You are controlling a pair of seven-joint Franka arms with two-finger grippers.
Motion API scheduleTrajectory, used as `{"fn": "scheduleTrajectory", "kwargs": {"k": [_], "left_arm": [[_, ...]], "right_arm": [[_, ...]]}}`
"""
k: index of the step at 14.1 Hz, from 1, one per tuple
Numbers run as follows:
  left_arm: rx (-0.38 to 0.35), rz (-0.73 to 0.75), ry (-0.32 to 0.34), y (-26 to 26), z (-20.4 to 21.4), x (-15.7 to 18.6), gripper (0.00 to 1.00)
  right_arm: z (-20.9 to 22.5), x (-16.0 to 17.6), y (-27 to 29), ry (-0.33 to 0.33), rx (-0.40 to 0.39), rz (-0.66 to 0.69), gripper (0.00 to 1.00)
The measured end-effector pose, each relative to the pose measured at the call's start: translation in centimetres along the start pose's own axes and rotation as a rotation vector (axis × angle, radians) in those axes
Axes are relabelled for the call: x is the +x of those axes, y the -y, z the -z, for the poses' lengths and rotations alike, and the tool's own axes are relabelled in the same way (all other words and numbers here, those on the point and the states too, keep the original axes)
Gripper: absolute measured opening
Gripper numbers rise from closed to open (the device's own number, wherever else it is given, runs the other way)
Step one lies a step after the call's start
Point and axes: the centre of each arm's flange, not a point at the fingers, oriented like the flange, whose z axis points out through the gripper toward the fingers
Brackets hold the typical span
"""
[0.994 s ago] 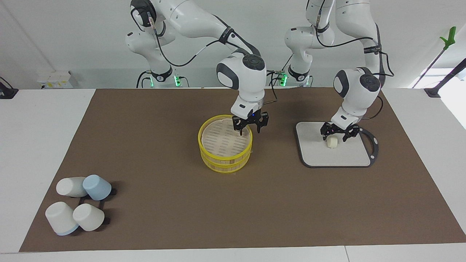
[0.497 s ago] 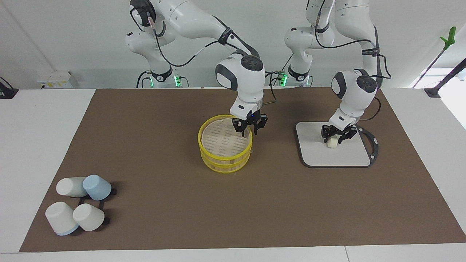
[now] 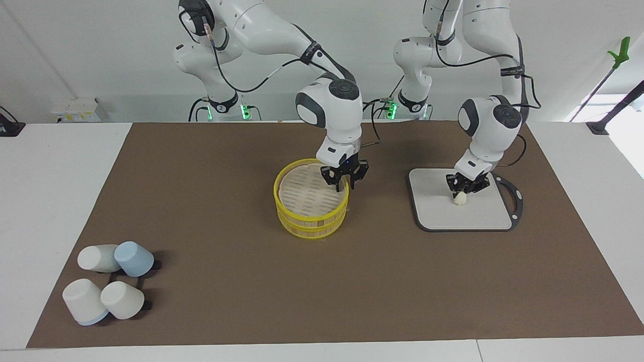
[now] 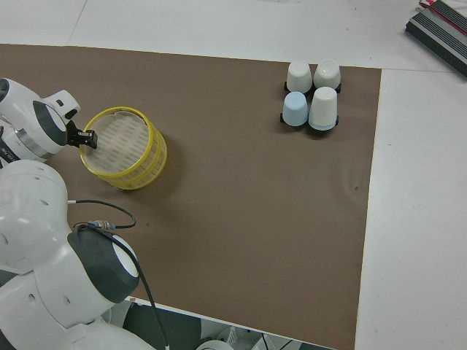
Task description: Place bun in steamer
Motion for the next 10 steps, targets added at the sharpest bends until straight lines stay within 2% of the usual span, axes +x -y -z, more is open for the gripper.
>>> {"fn": "scheduleTrajectory", "kwargs": {"k": [2, 3, 5, 8, 10], "left_arm": [[-0.028, 0.02, 0.04, 0.0, 3.0, 1.7, 0.2], [-0.038, 0.04, 0.06, -0.3, 5.2, 2.8, 0.2], [-0.042, 0.106, 0.081, -2.2, 9.7, 4.6, 0.2], [-0.057, 0.179, 0.104, -6.0, 16.3, 6.0, 0.2], [-0.064, 0.208, 0.104, -7.7, 19.4, 6.5, 0.2]], "right_arm": [[0.1, -0.1, 0.0, -0.002, 0.001, 0.0, 0.19], [0.1, -0.1, 0.0, -0.001, 0.001, 0.001, 0.19], [0.1, -0.2, 0.2, -0.004, 0.004, 0.005, 0.08], [1.4, 0.3, 0.0, 0.022, -0.022, 0.014, 0.08], [5.6, 2.1, -2.2, 0.1, -0.095, 0.049, 0.08]]}}
